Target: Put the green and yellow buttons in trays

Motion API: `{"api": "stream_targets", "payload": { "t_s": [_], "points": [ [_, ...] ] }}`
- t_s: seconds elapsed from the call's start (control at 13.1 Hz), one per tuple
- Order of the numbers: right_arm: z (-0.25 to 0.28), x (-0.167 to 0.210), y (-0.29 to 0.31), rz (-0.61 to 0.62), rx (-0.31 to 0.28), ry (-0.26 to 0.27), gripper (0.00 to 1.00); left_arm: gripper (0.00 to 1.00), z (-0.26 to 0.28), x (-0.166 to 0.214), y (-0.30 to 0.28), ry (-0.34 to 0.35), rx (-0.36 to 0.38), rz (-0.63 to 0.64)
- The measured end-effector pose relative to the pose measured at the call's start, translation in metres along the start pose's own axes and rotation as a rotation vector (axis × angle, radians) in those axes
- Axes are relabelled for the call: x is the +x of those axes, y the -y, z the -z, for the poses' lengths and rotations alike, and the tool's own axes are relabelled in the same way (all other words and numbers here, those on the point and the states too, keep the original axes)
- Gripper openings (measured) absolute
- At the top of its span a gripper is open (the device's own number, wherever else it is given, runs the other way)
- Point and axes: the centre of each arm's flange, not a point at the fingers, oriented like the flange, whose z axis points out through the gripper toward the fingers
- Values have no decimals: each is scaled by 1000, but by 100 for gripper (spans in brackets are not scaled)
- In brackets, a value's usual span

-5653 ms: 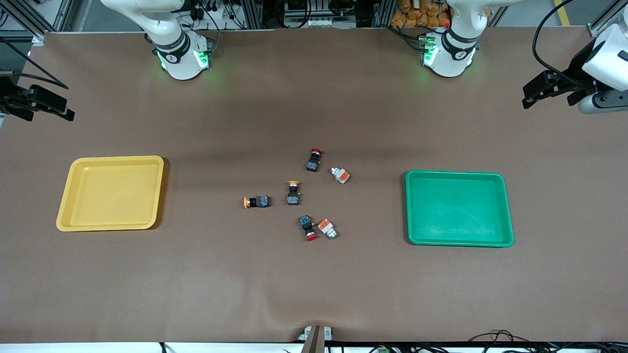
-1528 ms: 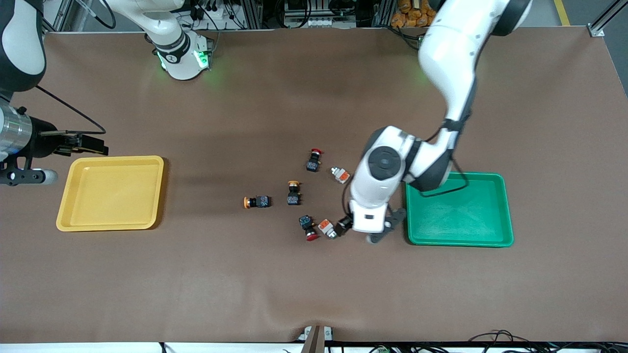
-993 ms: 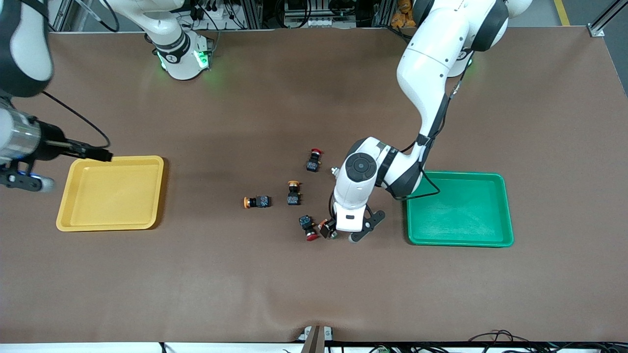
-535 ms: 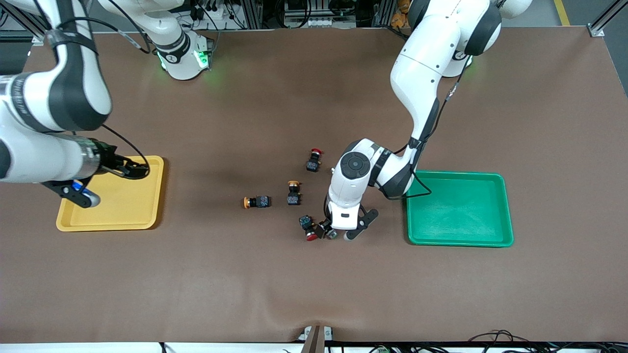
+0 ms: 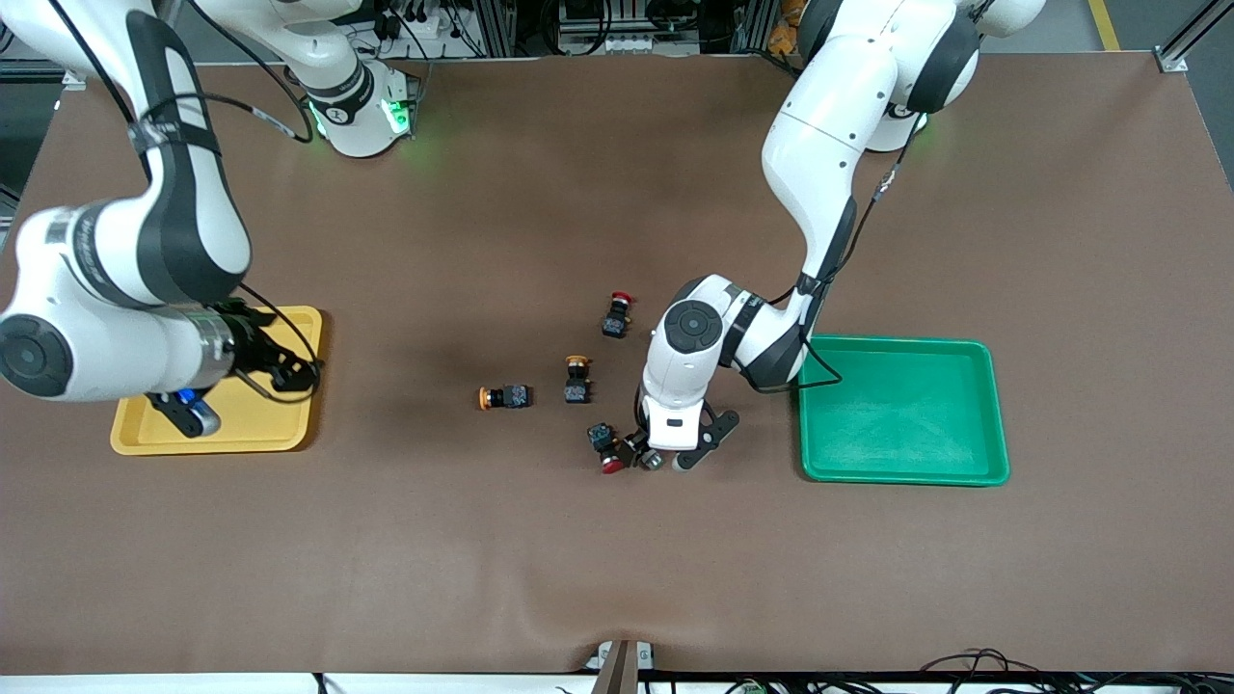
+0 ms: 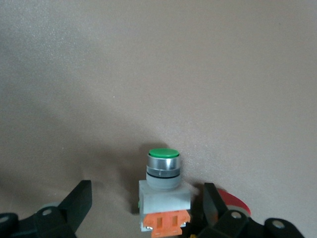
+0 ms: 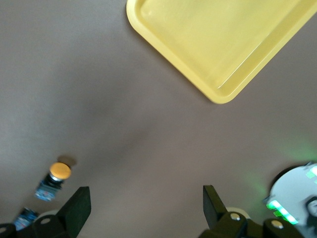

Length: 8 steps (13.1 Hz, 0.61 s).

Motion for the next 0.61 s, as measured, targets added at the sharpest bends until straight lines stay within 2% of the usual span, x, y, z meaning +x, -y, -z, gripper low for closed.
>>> {"api": "stream_targets", "payload": {
  "t_s": [0.15, 0.38, 0.46, 0.53, 0.61],
  "points": [
    [-10, -4, 17, -87, 29, -10, 100, 96, -2, -1, 1, 1, 3, 0],
    [-46, -30, 68, -194, 95, -2, 100, 82, -4, -3, 1, 1, 5, -3],
    [-65, -42, 88, -232, 112, 2, 100, 82, -4, -3, 1, 1, 4, -3],
    [-85, -54, 106, -263, 120, 0, 100, 75, -4, -3, 1, 1, 3, -4],
    [-104, -65, 122, -284, 127, -9, 100, 63, -4, -3, 1, 1, 3, -4]
  ]
}}
